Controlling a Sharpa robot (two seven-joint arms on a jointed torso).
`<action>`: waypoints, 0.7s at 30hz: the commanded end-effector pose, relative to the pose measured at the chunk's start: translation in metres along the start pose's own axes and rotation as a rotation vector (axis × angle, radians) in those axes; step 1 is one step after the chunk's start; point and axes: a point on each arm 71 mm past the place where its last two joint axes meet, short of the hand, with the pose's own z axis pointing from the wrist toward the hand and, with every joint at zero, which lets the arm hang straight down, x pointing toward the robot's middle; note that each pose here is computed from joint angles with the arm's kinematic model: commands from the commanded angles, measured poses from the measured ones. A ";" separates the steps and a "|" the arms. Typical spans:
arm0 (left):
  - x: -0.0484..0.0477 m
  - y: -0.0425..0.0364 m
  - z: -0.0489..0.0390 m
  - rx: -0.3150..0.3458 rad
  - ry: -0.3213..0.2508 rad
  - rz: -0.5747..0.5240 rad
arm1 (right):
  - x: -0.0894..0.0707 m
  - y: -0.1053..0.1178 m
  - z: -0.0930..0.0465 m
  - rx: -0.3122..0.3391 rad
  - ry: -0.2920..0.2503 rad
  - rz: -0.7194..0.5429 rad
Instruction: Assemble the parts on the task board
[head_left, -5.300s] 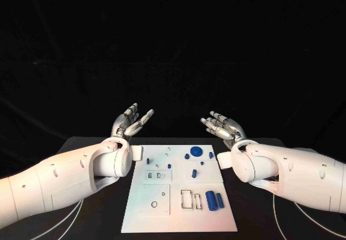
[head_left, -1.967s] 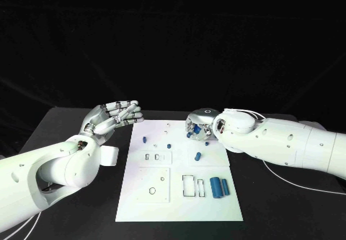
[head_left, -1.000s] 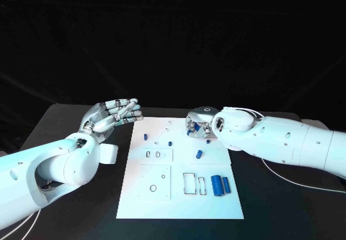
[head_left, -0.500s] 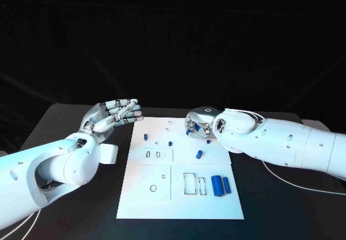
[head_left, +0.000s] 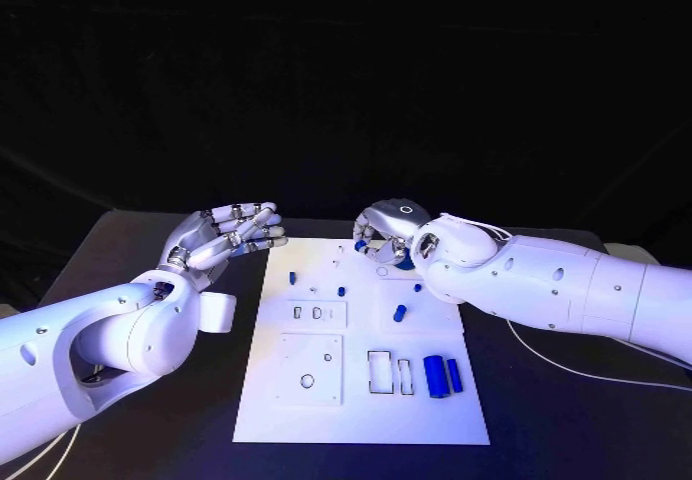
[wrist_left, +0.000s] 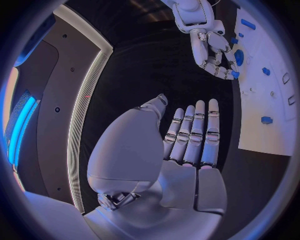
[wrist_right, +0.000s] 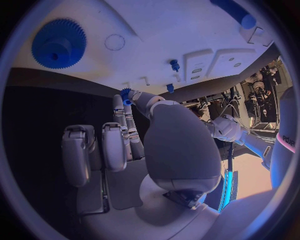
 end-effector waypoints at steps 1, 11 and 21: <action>0.0041 -0.0012 0.0006 0.009 0.026 -0.009 | -0.003 0.001 0.004 0.006 -0.051 -0.008; 0.0070 -0.0020 0.0005 0.009 0.034 -0.013 | 0.006 0.008 0.020 0.008 -0.044 -0.002; 0.0075 -0.0028 0.0008 0.011 0.035 -0.013 | 0.016 0.008 0.026 0.021 0.004 -0.006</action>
